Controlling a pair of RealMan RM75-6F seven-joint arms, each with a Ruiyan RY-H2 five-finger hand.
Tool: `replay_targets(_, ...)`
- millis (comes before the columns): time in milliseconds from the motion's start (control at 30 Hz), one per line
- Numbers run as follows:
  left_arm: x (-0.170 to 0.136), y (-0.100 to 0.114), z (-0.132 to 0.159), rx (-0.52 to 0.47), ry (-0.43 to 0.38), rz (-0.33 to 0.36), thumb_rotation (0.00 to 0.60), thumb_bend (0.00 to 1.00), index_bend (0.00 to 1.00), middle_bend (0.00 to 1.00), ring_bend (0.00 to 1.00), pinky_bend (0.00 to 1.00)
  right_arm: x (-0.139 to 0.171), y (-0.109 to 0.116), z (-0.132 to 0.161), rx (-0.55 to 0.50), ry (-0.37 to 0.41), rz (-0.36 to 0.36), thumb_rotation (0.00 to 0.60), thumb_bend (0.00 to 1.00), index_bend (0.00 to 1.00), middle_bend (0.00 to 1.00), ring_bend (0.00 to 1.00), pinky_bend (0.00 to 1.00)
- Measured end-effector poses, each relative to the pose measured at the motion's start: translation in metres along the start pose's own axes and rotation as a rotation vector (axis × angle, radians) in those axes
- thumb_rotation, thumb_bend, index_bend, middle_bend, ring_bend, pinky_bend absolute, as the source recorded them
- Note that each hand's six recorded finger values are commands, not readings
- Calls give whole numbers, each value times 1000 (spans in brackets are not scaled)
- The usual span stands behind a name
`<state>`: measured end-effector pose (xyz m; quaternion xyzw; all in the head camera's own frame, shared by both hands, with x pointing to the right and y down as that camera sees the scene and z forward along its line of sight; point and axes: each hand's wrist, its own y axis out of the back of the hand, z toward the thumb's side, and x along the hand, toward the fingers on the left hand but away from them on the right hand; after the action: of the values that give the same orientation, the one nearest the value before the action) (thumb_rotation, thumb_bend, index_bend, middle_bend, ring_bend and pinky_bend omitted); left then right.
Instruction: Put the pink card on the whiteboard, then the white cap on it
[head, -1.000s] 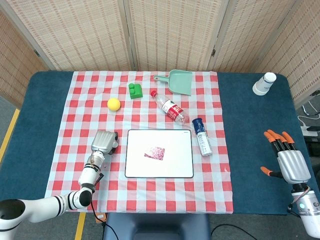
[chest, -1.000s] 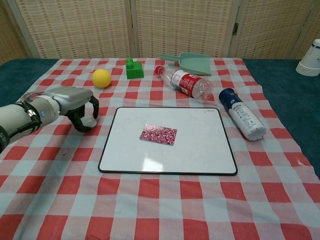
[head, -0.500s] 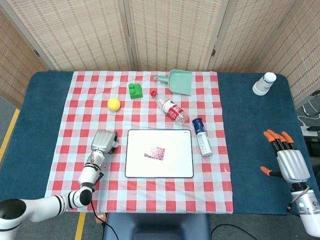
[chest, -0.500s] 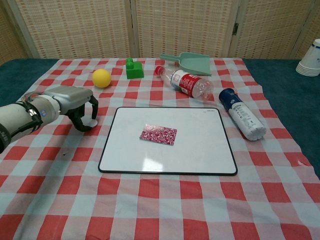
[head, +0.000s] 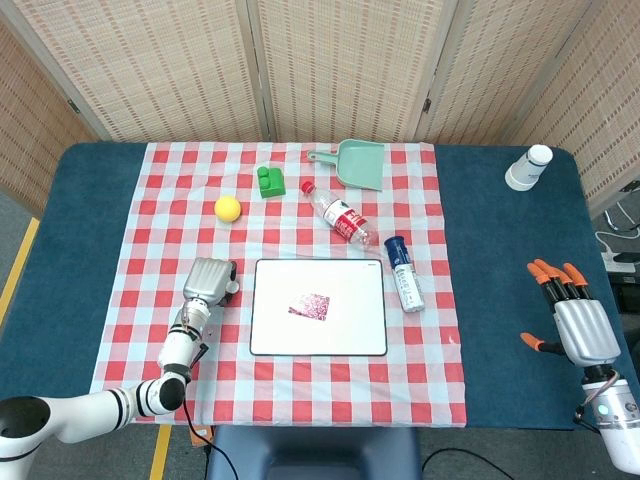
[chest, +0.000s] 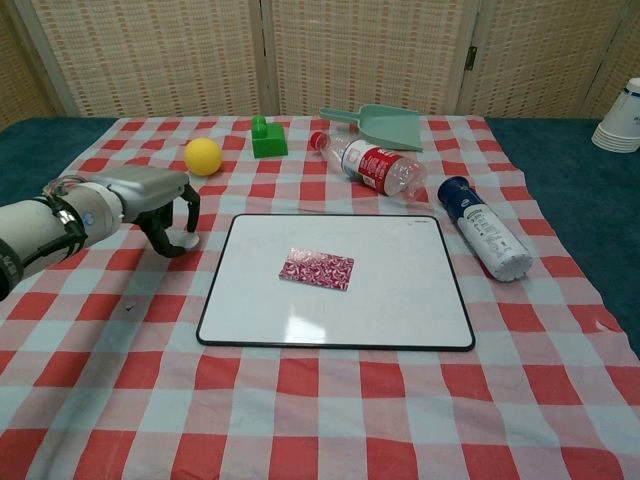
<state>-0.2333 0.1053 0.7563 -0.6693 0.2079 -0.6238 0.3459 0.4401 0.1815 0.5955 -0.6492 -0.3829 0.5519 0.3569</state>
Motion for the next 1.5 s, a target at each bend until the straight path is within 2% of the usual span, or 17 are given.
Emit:
replay_targets(233, -5, 14, 26, -20, -50, 13, 600, 297, 493, 1000, 983, 973, 2, 3, 0, -7, 2, -10, 600, 0, 31, 65, 0, 0)
replay_targets(500, -14, 27, 89, -26, -149, 26, 600, 296, 497, 1000, 984, 973, 3, 8, -3, -21, -1, -18, 600, 0, 31, 65, 0, 0)
replay_targets(767, -20, 27, 140, -23, -212, 16, 600, 296, 498, 1000, 984, 973, 8, 17, -5, -41, 2, -42, 600, 0, 31, 65, 0, 0)
replay_targets(900, -20, 23, 151, -13, -218, 12, 600, 296, 499, 1000, 984, 973, 9, 18, -6, -45, 4, -44, 600, 0, 31, 65, 0, 0)
replay_targets(1500, -12, 17, 159, -20, -214, 10, 600, 299, 502, 1000, 984, 976, 8, 19, -6, -45, 3, -45, 600, 0, 31, 65, 0, 0)
